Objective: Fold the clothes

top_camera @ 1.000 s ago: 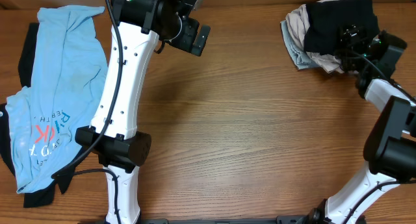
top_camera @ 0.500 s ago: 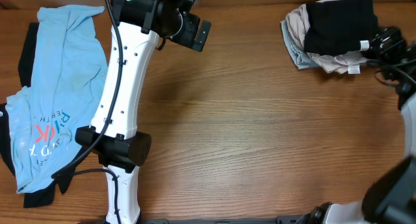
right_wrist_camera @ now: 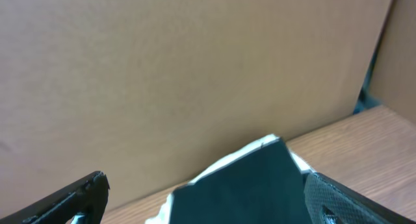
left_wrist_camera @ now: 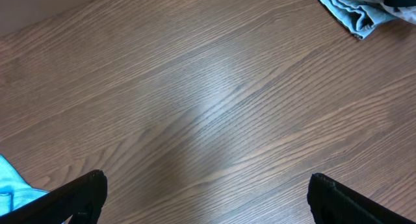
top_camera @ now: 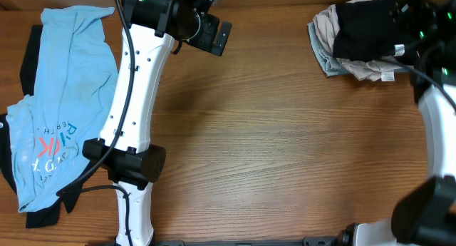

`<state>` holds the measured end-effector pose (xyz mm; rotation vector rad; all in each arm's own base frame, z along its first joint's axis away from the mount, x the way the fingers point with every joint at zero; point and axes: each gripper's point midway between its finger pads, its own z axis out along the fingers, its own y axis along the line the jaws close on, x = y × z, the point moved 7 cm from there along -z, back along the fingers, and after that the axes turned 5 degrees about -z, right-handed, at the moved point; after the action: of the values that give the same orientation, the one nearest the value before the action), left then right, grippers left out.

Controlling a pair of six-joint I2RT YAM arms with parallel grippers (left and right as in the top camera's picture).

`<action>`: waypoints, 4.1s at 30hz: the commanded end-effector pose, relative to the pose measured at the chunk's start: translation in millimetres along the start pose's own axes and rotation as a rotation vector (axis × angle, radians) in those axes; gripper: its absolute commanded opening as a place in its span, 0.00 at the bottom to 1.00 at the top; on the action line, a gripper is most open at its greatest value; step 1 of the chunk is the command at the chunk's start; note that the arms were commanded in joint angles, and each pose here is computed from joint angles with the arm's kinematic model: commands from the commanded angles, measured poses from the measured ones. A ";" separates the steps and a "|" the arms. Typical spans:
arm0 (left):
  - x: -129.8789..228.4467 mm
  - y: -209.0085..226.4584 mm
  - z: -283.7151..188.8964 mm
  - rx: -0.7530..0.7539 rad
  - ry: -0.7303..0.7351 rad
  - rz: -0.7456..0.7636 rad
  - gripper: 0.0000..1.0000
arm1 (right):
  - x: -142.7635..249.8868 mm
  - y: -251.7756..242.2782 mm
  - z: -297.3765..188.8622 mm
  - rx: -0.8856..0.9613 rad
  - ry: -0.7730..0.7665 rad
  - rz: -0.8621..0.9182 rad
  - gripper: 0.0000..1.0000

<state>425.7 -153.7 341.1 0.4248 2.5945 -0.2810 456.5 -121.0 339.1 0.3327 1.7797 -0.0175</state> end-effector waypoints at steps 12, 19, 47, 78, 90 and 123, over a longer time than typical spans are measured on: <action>1.3 5.8 4.2 -0.055 0.014 0.015 1.00 | 168.2 -45.4 112.4 0.164 0.600 -0.083 1.00; 1.2 5.6 4.3 -0.054 0.013 0.015 1.00 | 217.3 -50.4 110.1 0.172 0.776 -0.032 1.00; 1.2 5.6 4.3 -0.054 0.013 0.015 1.00 | -158.4 53.6 -289.1 -0.061 0.018 -0.063 1.00; 1.2 5.6 4.3 -0.054 0.013 0.015 1.00 | 0.2 92.2 -266.6 -0.388 -0.266 -0.123 1.00; 1.2 5.6 4.3 -0.054 0.013 0.015 1.00 | 154.3 76.4 -259.6 -0.486 -0.348 -0.121 1.00; 1.2 5.6 4.3 -0.054 0.013 0.015 1.00 | 246.9 53.6 -259.8 -0.460 -0.166 -0.137 1.00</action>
<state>427.3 -149.1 340.6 0.4073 2.5950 -0.2172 173.2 32.3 176.3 -0.1211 1.5835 0.2578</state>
